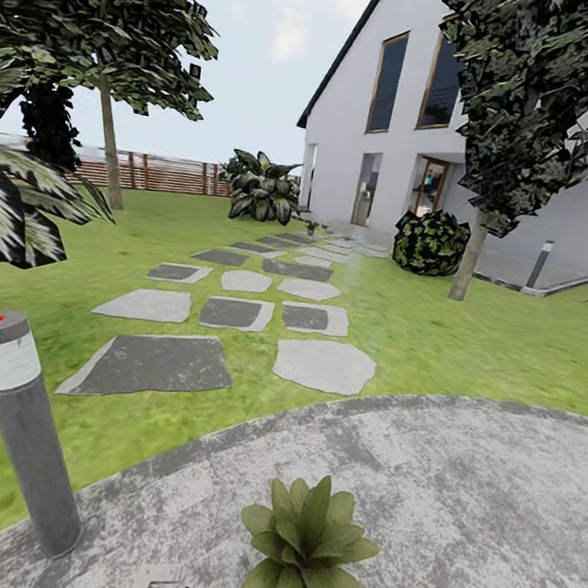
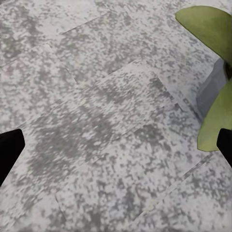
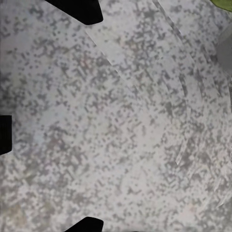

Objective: Pick up the pesticide atomizer in the garden and spray insectifuge to fully cover both potted plants in the garden.

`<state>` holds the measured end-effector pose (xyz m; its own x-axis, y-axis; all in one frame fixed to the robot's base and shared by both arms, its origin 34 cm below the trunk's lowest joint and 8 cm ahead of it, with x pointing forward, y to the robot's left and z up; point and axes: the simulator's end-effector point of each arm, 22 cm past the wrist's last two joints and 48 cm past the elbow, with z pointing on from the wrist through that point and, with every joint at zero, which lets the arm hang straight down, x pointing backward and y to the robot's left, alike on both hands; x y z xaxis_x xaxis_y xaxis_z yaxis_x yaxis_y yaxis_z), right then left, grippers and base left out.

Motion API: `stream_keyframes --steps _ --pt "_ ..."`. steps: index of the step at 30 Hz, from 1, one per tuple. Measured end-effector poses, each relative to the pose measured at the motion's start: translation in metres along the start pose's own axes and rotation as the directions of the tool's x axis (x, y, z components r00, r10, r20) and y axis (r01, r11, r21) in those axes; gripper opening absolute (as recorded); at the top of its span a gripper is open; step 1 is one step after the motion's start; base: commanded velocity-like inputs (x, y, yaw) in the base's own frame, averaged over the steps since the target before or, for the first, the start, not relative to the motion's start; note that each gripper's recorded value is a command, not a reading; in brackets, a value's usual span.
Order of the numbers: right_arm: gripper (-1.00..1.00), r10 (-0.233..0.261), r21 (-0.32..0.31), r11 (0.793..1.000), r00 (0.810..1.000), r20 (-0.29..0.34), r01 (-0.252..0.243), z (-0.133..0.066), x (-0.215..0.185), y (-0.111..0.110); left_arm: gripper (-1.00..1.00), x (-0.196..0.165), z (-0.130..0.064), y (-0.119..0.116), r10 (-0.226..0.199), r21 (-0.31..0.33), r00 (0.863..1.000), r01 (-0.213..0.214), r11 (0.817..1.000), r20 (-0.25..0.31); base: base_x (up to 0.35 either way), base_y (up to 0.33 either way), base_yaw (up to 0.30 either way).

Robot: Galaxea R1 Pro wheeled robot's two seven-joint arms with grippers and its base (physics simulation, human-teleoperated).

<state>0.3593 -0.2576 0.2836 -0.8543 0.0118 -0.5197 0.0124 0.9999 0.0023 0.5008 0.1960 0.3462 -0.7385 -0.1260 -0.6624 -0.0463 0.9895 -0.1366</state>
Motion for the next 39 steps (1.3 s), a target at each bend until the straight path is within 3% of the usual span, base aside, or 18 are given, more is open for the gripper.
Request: stream_keyframes --steps 8,25,39 --pt "1.0 0.0 0.001 1.0 1.0 0.0 0.0 0.0001 -0.0003 -0.0003 1.0 -0.0002 0.0 0.0 0.0 0.0 1.0 0.0 1.0 0.0 0.0 0.064 -0.001" --pt "1.0 0.0 0.002 1.0 1.0 0.0 0.0 0.0 0.0002 -0.0004 1.0 -0.0002 0.0 0.0001 0.0 0.0 1.0 0.0 1.0 0.0 0.0 0.308 -0.005" --pt "1.0 0.0 0.002 1.0 1.0 0.0 0.0 0.0001 -0.0002 -0.0005 1.0 -0.0001 0.0 0.0003 0.0 0.0 1.0 0.0 1.0 0.0 0.0 0.089 -0.238"
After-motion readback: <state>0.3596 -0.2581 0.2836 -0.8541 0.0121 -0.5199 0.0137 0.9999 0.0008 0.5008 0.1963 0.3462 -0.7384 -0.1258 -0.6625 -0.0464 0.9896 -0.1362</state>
